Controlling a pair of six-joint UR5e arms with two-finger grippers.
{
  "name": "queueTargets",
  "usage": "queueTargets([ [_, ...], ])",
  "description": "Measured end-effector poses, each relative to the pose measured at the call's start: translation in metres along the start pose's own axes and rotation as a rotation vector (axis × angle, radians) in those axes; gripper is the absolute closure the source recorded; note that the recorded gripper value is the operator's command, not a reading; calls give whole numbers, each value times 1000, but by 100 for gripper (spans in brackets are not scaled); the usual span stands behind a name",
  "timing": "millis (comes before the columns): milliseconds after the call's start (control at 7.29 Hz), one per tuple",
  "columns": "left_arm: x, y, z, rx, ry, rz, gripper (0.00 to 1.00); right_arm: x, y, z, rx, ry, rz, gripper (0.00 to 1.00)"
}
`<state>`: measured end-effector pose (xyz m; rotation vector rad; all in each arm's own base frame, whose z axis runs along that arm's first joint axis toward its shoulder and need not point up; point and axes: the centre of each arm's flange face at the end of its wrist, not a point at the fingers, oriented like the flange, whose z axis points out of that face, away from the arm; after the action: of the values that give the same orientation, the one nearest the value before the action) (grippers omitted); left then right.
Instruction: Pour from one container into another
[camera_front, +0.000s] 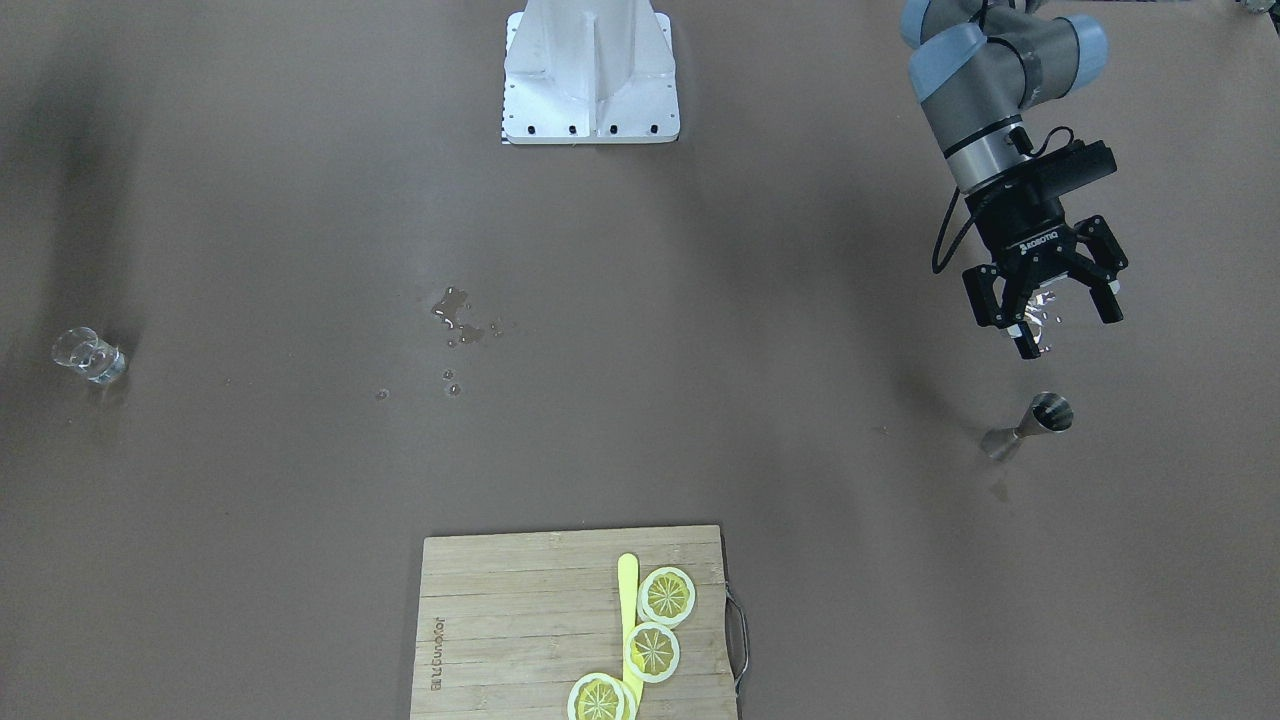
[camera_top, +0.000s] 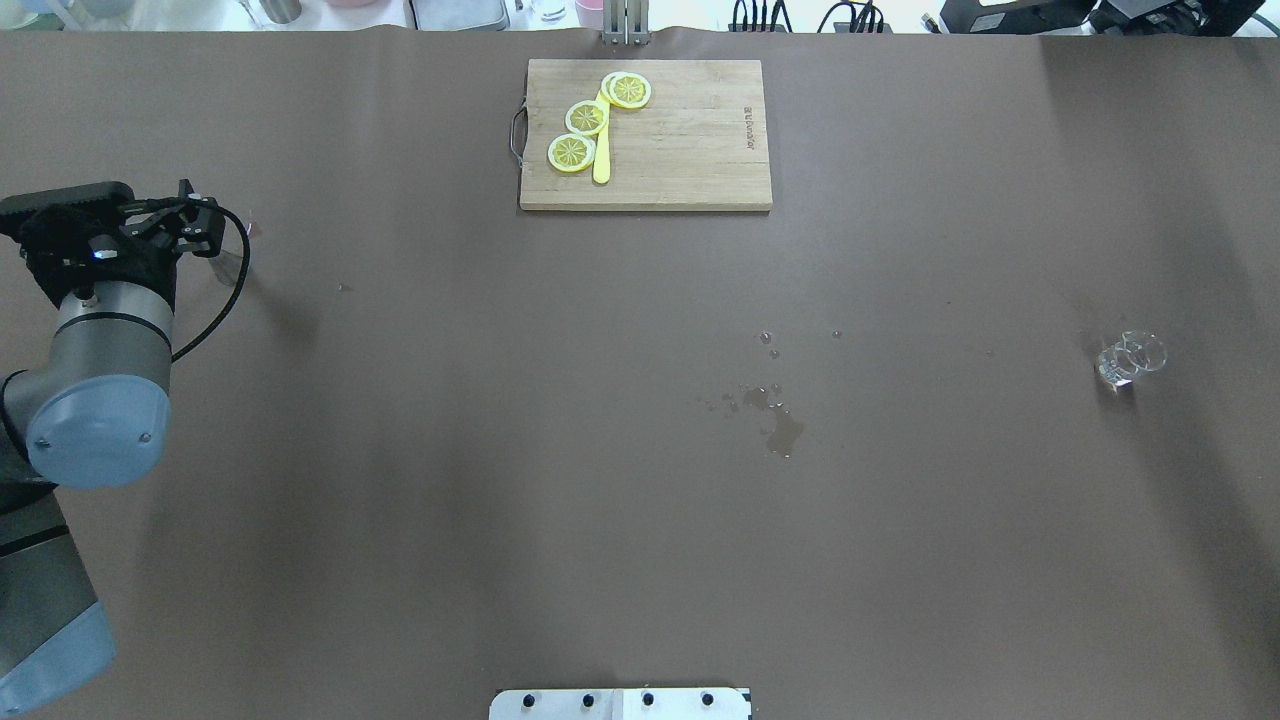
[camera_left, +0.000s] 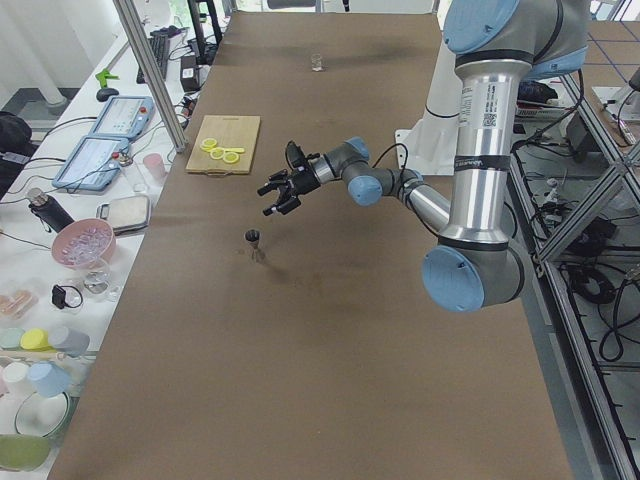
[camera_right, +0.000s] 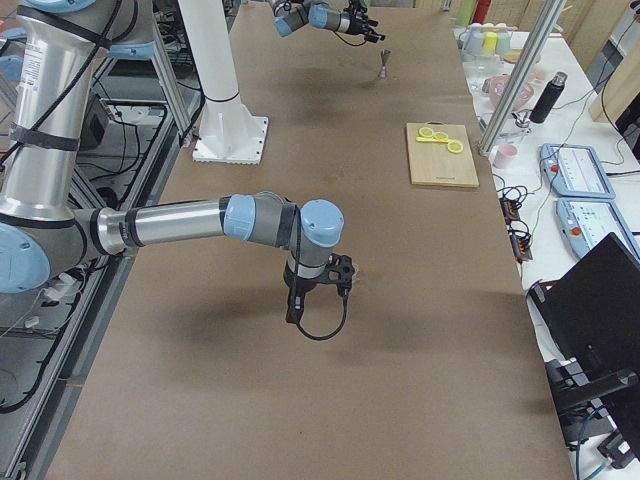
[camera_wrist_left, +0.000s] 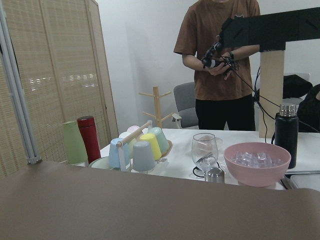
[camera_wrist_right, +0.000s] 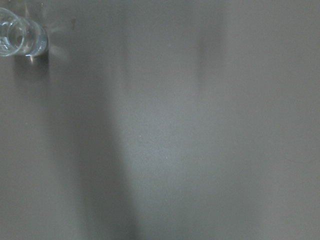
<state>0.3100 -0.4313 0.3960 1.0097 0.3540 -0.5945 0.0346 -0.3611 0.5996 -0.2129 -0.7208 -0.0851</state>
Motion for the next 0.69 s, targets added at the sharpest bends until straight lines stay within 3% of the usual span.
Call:
queueTargets([
  [137,5,-10,-11,-28,20,44,3,6,5,-4,-5,1,14,0],
  [412,20,-21,-28,-72,27,102,3,31,17,-2,-10,18,-35,0],
  [686,50,-25,-42,-159,84,226,3,53,21,5,-13,19,-43,0],
])
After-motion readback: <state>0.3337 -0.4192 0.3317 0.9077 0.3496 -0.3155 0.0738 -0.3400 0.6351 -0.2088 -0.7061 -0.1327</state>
